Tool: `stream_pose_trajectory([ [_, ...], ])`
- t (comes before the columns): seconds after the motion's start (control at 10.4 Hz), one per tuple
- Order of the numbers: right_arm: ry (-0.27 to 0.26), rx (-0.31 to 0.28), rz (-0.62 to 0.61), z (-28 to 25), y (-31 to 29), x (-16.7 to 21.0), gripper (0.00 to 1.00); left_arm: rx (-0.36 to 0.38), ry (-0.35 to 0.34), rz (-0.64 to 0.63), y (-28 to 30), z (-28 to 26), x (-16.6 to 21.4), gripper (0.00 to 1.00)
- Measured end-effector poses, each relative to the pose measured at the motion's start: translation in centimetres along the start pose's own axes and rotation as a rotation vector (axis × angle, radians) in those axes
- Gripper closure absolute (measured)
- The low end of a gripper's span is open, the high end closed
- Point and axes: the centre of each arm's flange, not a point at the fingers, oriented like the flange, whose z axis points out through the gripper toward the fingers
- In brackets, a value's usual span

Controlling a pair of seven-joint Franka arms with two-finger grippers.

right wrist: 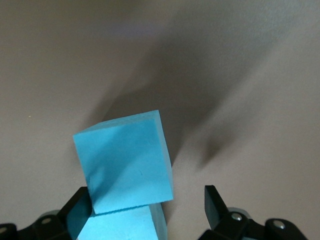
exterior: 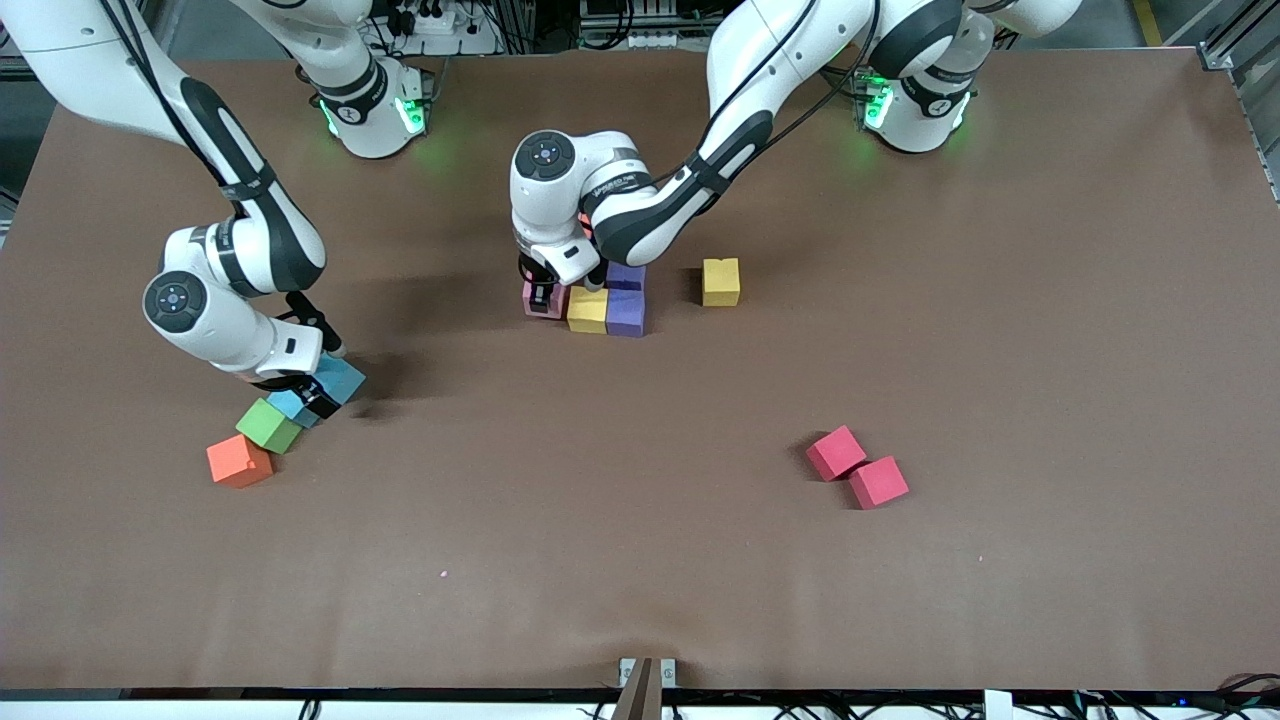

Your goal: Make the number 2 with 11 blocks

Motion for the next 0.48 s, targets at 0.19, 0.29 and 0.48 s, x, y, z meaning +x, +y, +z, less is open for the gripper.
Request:
stream_pose_trajectory([
  [0.19, 0.049, 0.008, 0.007, 0.21, -0.34, 0.08, 0.00, 0.001, 0.001, -0.004, -0.12, 0.55, -0.06, 0.44],
  [0.29, 0.065, 0.017, 0.002, 0.36, -0.47, 0.21, 0.00, 0.002, 0.001, -0.005, -0.08, 0.76, -0.02, 0.44],
  [0.48, 0.075, 0.021, -0.017, 0.44, -0.41, 0.44, 0.00, -0.002, 0.003, -0.011, 0.22, 1.00, 0.19, 0.44],
])
